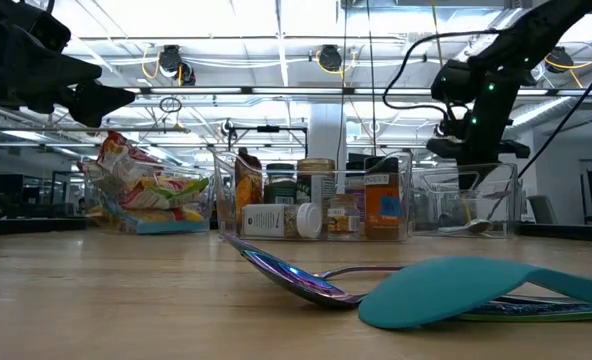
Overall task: Pick & Place Food Item
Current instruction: Put the silver spoon into the right transparent bin
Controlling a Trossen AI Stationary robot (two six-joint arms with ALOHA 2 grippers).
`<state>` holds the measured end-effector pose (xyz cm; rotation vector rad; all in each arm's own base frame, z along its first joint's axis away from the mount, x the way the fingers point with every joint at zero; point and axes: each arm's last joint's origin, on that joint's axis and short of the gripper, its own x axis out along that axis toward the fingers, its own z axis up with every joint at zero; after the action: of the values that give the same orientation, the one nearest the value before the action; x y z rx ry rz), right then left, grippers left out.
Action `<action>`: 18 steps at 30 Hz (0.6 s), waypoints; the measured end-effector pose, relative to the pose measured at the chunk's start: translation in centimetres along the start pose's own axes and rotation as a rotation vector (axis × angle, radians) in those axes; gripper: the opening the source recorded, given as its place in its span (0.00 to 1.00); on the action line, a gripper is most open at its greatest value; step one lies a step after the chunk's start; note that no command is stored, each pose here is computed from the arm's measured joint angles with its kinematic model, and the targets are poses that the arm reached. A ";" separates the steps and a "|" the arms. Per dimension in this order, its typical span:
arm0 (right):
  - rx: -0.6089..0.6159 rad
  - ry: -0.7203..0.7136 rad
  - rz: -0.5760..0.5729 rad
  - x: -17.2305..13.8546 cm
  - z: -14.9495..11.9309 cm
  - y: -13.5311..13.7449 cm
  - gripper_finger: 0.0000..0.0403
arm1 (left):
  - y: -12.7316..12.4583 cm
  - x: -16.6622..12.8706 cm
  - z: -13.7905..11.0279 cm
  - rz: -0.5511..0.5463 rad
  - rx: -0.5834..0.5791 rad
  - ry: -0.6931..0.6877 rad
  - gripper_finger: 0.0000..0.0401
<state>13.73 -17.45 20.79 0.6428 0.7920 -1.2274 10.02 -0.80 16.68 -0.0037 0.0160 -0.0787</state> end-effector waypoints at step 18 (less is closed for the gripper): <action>-0.053 0.113 -0.048 2.8 -0.7 0.5 0.03 | 0.0 0.0 0.0 0.000 0.000 0.000 0.81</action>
<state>14.49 -18.38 18.08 0.6576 0.9365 -1.2176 10.02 -0.80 16.68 -0.0035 0.0160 -0.0782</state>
